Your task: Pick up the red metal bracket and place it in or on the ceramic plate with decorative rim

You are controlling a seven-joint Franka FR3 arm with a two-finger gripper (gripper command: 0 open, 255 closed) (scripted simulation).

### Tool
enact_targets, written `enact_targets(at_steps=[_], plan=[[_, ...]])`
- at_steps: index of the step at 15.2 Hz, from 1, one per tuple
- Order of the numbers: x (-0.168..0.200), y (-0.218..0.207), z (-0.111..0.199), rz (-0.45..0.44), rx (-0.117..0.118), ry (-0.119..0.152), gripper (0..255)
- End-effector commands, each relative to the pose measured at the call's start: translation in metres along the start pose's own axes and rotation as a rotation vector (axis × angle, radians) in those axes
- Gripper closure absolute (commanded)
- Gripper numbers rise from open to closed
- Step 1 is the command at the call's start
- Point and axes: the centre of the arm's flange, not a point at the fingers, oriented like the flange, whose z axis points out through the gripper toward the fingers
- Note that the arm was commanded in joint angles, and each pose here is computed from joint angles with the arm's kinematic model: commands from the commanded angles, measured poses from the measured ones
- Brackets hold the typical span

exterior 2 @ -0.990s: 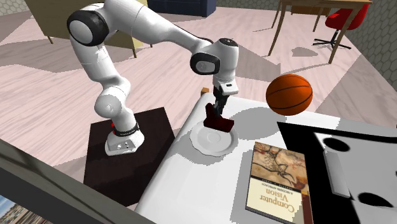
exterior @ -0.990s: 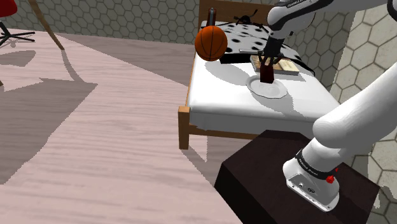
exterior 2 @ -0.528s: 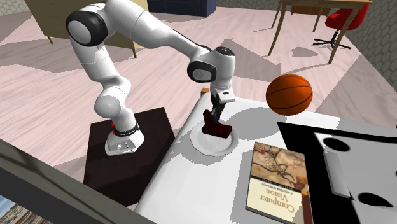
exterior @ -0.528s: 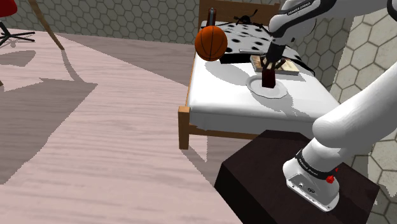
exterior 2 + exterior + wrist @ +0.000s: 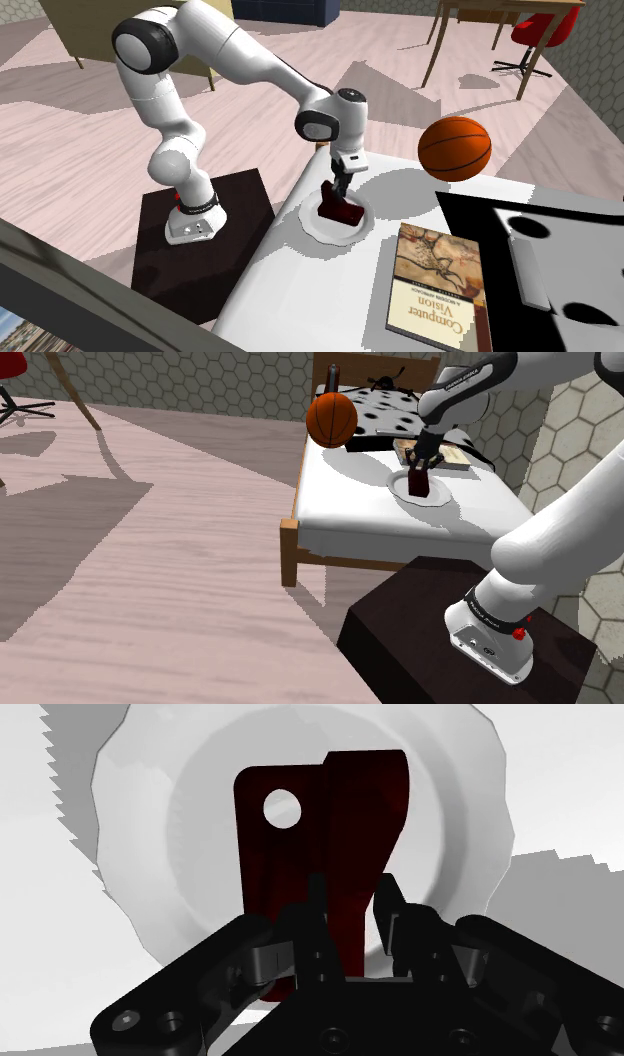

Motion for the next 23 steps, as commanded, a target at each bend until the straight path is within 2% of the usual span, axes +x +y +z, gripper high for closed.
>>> enact_targets(at_steps=[1, 7, 8, 13, 17, 23], plan=[[-0.002, 0.0, 0.009, -0.001, -0.004, -0.011, 255], [-0.002, 0.0, 0.009, -0.002, -0.004, -0.011, 255], [-0.002, 0.0, 0.008, -0.002, -0.004, -0.011, 0], [-0.002, 0.0, 0.009, -0.002, -0.004, -0.011, 0], [-0.002, -0.001, -0.041, -0.002, -0.004, -0.011, 0], [-0.002, -0.001, -0.041, -0.002, -0.004, -0.011, 0]])
